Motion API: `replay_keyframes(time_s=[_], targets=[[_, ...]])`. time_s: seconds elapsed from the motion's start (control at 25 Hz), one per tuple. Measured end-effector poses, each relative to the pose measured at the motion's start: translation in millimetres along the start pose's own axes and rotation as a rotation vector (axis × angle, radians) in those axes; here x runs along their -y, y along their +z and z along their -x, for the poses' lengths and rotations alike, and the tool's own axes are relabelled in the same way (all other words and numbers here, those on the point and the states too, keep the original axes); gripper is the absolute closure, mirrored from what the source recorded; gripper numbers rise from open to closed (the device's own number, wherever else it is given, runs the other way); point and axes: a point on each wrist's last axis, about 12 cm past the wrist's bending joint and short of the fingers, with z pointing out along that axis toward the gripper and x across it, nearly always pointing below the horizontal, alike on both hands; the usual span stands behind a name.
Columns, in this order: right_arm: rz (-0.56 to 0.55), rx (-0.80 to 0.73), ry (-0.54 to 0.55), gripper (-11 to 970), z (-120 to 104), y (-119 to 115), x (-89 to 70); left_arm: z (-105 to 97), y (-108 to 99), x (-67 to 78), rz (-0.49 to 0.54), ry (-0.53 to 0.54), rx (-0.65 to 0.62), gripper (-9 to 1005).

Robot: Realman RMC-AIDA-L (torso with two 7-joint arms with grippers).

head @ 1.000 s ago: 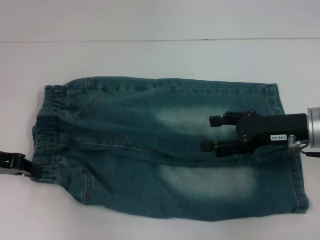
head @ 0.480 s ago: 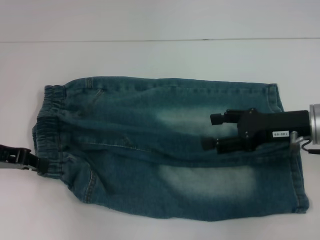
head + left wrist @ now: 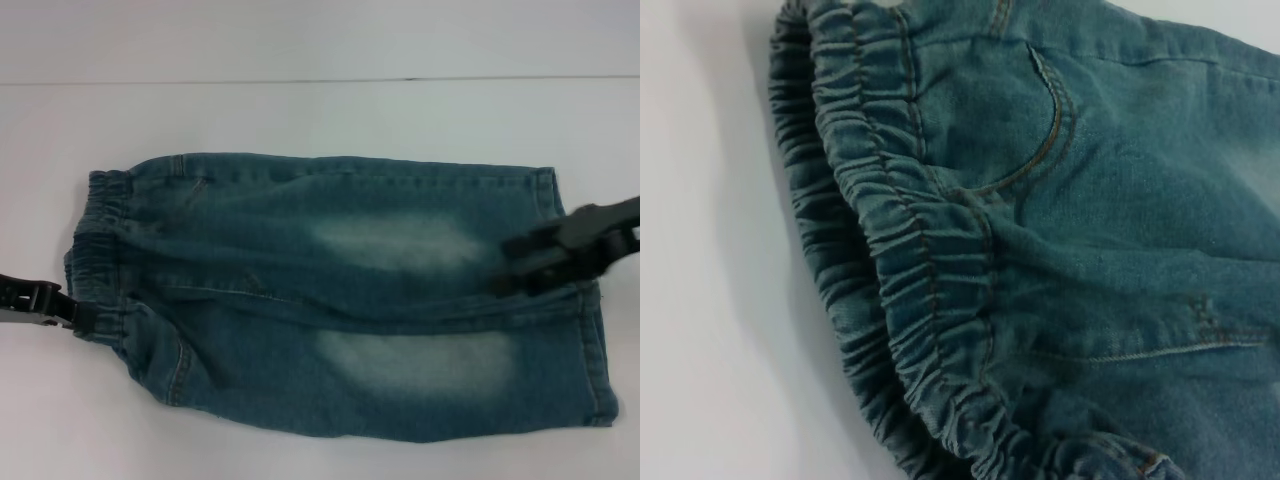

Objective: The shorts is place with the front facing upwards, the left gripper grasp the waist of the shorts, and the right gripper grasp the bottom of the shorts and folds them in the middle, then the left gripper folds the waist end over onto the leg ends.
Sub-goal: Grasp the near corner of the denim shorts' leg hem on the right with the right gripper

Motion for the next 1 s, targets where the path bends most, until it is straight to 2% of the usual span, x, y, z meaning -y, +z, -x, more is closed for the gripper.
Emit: replay_keyframes(time_s=[0.28, 0.48, 1.0], targets=[[-0.037, -0.271, 0.001, 21, -5.6, -27.4, -7.1, -0.1, 2.2, -0.2, -0.001, -0.001, -0.003, 950], [-0.057, -0.433, 0.018, 21, -12.2, -24.6, -7.3, 0.1, 2.1, 0.8, -0.006, 0.001, -0.008, 949], [-0.062, -0.644, 0.037, 39, -24.3, -9.8, -8.5, 9.4, 1.7, 6.8, -0.006, 0.005, -0.009, 949]])
